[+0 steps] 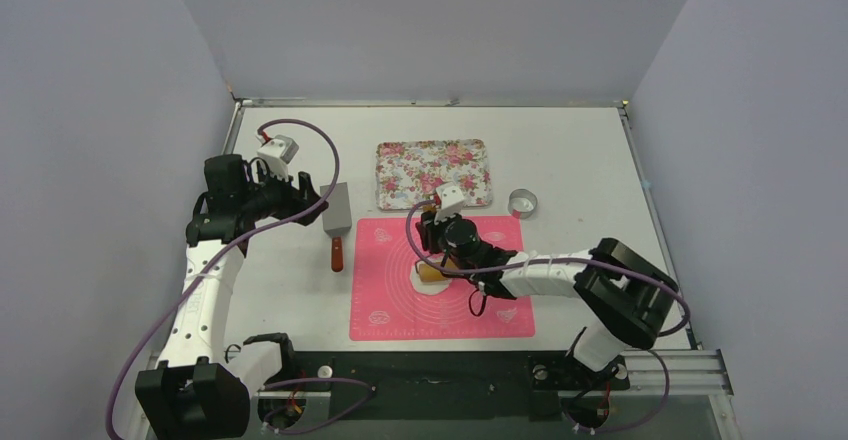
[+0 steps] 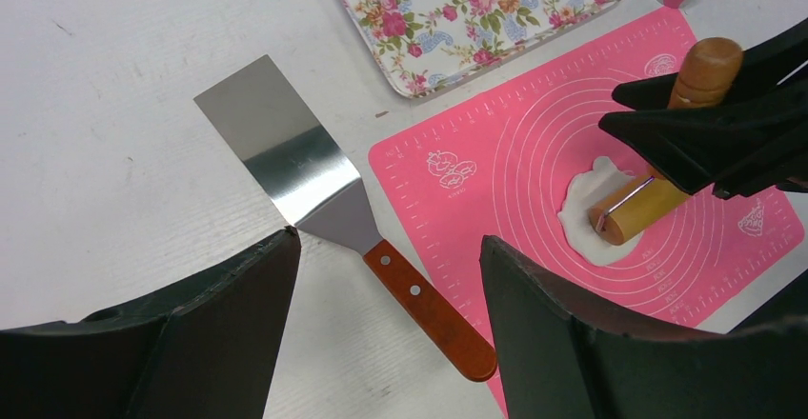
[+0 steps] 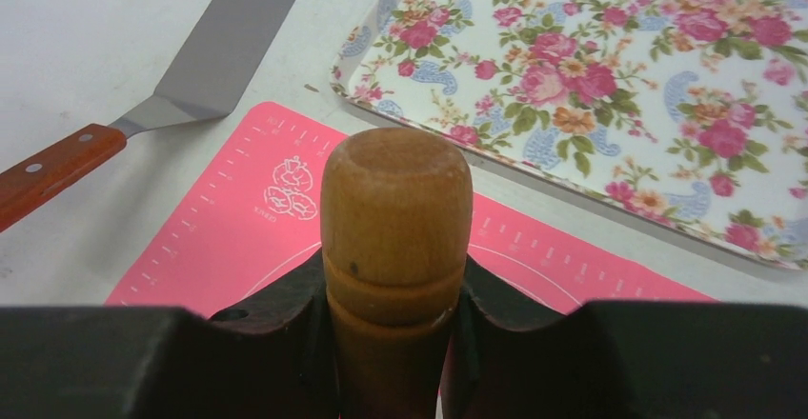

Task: Roll out the dumpling wrappers from the dough
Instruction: Flatten out the dough on the work surface.

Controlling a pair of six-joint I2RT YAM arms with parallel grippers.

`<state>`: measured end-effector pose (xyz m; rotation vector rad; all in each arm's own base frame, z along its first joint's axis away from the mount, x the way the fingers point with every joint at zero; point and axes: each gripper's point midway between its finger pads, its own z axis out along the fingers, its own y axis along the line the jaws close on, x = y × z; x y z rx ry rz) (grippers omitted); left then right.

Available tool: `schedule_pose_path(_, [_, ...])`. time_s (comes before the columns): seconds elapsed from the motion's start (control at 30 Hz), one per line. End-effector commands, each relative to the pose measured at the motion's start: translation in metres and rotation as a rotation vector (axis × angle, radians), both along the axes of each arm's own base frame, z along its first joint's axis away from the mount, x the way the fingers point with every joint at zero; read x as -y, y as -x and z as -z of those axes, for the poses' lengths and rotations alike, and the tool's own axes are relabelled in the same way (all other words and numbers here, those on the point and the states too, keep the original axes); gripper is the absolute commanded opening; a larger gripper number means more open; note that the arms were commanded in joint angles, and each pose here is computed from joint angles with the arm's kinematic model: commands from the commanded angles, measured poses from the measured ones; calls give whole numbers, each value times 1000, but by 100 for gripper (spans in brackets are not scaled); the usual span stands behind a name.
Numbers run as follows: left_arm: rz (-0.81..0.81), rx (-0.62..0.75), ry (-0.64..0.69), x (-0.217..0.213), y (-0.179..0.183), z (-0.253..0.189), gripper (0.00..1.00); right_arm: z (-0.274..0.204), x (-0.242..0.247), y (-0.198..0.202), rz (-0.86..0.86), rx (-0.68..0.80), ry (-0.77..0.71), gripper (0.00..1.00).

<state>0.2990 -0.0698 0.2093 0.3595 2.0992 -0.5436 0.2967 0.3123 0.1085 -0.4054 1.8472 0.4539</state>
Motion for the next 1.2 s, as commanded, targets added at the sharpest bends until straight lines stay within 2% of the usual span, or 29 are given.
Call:
schedule_pose_path(0.0, [6,81,-9,-1,-9,-26,68,-11,-31,-14,-91,33,-152,0])
schedule_pose_path(0.1, [7,78,-14,-2,-9,-24,68,6,-27,-18,-82,7,-172,0])
schedule_pose_path(0.33, [6,79,-13,-2,-11,-24,68,55,7,10,-38,-82,-144,0])
schedule_pose_path(0.5, [9,77,-12,-2,-10,-24,68,67,24,26,-4,-118,-175,0])
schedule_pose_path(0.67, [7,80,-11,-2,-10,-24,68,71,18,39,-15,-116,-133,0])
schedule_pose_path(0.8, [8,84,-11,-1,-9,-26,68,47,12,33,-27,-73,-129,0])
schedule_pose_path(1.0, [7,84,-8,-1,-10,-28,68,-47,-7,15,-77,89,-160,0])
schedule_pose_path(1.17, [5,84,-12,-2,-9,-27,68,-85,-28,7,-136,151,-185,0])
